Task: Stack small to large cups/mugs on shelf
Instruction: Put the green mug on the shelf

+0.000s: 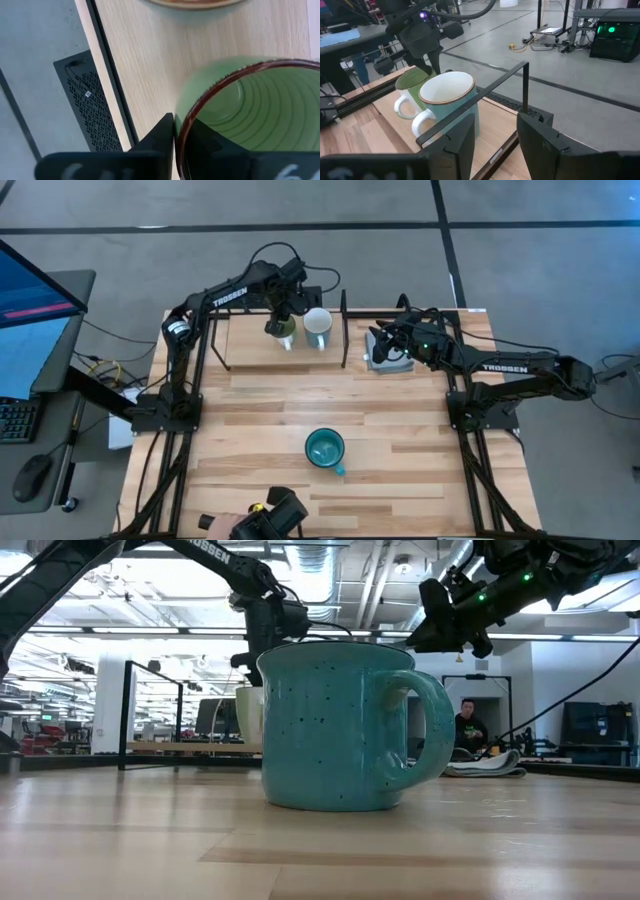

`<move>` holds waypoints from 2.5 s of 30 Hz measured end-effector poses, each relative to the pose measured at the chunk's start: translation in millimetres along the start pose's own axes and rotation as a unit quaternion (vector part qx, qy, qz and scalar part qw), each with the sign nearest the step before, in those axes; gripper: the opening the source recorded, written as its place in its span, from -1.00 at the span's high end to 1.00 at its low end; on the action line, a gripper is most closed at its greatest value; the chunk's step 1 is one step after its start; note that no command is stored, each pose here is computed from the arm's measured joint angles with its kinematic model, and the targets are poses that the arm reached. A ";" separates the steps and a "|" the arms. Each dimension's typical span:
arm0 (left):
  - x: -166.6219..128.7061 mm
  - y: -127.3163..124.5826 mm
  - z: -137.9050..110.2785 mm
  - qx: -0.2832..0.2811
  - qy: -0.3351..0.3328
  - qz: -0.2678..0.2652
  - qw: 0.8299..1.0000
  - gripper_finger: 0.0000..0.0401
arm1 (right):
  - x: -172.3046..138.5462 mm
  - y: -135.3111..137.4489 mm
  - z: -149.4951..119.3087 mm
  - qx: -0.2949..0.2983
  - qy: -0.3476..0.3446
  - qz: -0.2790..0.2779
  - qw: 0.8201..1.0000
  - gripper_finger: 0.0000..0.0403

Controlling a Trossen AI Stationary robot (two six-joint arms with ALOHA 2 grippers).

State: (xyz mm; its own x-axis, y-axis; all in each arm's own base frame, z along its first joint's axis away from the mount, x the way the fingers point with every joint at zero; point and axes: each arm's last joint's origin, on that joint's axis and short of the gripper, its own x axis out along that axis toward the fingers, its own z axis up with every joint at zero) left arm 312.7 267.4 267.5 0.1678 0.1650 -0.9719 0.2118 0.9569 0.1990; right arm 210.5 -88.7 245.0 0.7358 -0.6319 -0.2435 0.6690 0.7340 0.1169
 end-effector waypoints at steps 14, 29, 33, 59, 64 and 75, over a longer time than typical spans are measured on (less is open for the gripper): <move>-0.5 -4.6 14.0 0.014 0.012 0.041 0.999 0.82 | 0.0 0.0 0.0 0.000 0.000 0.000 1.000 0.17; -0.9 -7.2 19.0 0.021 0.004 0.042 0.999 0.81 | 0.0 0.0 0.0 -0.001 0.000 0.000 1.000 0.17; -1.0 -7.3 17.7 0.019 0.006 0.038 0.999 0.81 | 0.0 0.0 0.0 -0.001 0.000 0.000 1.000 0.17; 23.4 -3.6 14.7 -0.003 0.023 0.001 1.000 0.81 | 0.1 -0.2 -0.9 -0.002 0.004 -0.001 1.000 0.17; 23.3 -6.5 18.7 0.006 0.019 0.000 1.000 0.81 | 0.1 -0.3 -1.7 -0.003 0.008 -0.002 1.000 0.17; 23.3 -4.8 20.1 0.009 0.013 0.010 1.000 0.69 | 0.1 -0.4 -1.8 -0.003 0.009 -0.002 1.000 0.17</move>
State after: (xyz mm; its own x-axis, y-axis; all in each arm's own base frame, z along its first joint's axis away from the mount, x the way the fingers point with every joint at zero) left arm 334.9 261.8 246.4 0.1467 0.1901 -0.9707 0.2262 0.9489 0.2200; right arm 210.1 -88.5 243.2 0.7312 -0.6302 -0.2612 0.6710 0.7333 0.1092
